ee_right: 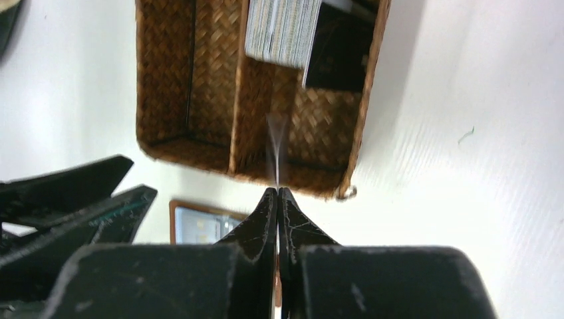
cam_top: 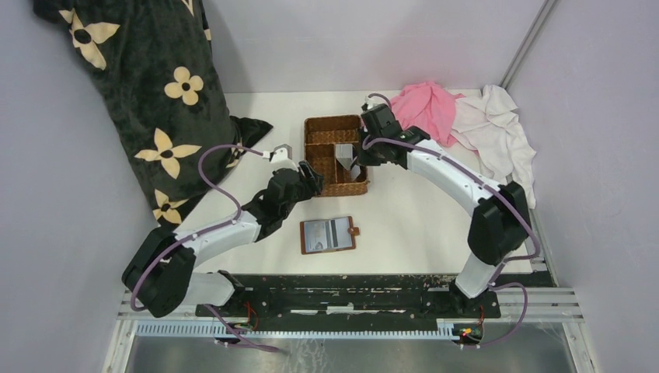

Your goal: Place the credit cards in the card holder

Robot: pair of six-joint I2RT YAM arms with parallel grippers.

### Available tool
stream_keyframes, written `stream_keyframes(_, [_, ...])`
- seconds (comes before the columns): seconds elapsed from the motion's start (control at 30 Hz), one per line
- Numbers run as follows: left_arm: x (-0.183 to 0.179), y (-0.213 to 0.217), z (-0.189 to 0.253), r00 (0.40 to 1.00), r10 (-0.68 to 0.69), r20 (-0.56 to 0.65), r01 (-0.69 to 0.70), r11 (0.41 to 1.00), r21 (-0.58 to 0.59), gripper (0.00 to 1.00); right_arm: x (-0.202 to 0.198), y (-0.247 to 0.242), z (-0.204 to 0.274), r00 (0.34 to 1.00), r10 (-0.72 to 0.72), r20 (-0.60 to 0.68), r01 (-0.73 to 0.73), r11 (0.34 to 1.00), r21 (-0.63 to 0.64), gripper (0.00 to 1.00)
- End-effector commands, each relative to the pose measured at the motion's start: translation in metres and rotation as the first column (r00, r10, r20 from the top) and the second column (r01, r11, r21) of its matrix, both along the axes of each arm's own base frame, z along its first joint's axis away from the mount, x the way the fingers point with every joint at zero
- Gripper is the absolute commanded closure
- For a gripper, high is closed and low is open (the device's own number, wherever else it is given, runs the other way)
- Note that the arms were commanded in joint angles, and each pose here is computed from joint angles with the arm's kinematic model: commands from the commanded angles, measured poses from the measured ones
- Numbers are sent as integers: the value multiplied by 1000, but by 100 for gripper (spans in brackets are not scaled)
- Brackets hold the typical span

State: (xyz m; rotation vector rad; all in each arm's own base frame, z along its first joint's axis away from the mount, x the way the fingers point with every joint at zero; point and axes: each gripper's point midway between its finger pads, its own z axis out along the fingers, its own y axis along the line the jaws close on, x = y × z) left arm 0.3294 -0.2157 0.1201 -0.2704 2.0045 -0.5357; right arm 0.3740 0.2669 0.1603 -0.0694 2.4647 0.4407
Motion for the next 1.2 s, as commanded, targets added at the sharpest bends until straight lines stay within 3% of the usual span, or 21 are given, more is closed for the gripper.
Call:
stream_keyframes(0.0, [-13,-8,30,994,-88,64,92,994,-61,35,-31,-7,32,997,49,66,-51,998,27,99])
stream_keyframes(0.13, [-31,-11,47,980,-162,116,173,981,-91,35,-72,-11,44,990,130,60,-135,986,98,99])
stream_keyframes(0.23, [-50,-26,59,939,-304,163,322,941,-102,34,-102,-14,48,979,198,48,-203,967,153,99])
stream_keyframes(0.53, [-113,-72,78,700,-675,233,710,693,-127,33,-179,-16,49,926,377,22,-363,870,334,99])
stream_keyframes(0.87, [-152,-101,66,493,-846,202,866,455,-208,31,-210,-5,49,885,465,4,-411,778,475,99])
stream_keyframes(1.17, [-164,-105,56,442,-874,203,887,393,-241,33,-206,-6,38,880,475,-21,-398,761,513,99])
